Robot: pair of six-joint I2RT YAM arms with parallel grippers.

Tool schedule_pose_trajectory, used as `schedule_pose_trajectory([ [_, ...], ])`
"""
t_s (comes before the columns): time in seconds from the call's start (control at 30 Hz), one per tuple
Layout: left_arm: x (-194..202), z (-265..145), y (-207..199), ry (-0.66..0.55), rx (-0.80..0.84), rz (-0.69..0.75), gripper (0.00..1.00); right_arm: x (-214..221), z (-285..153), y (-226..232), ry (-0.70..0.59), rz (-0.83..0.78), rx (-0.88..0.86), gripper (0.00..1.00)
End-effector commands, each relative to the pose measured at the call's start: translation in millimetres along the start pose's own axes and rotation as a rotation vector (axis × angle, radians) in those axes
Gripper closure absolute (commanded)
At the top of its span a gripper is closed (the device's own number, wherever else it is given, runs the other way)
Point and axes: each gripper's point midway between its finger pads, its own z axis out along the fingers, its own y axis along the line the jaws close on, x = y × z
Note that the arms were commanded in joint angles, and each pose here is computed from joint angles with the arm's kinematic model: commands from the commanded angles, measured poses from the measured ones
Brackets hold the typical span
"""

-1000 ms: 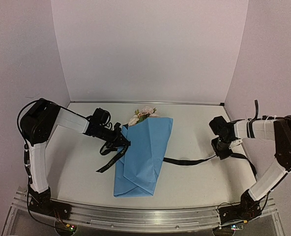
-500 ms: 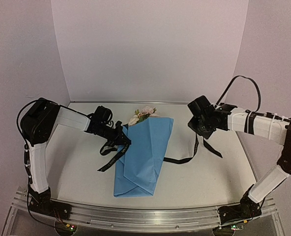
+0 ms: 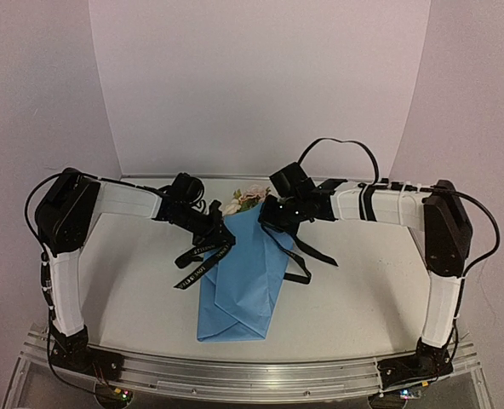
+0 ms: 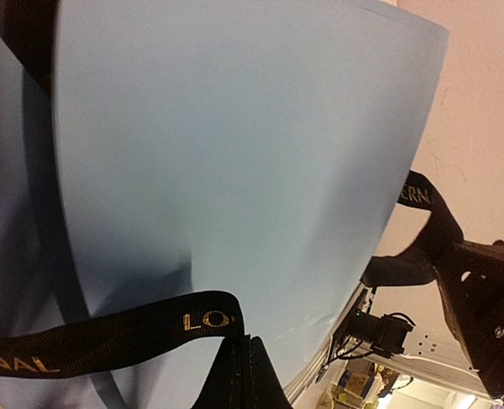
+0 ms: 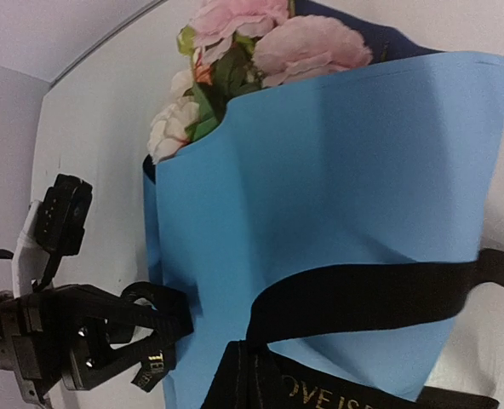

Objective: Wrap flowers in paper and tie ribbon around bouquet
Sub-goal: Place the right side of the ribbon on the folded bouquet.

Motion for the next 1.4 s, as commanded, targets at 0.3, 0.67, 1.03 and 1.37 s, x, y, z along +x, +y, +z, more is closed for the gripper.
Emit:
schedule_pose_trajectory([
  [0.3,32,-37,-122,0.008,0.122,0.257,1.00,8,34,63,0.131,0.046,-0.294,1.00],
  [0.67,67,-25,-164,0.072,0.274,0.353,1.00,9,40,72,0.187,0.077,-0.404,1.00],
  [1.03,71,11,-157,0.060,0.206,0.454,1.00,22,41,89,0.279,0.037,-0.511,1.00],
  [1.37,32,42,-124,-0.081,0.026,0.524,0.98,37,29,95,0.348,-0.024,-0.574,0.93],
])
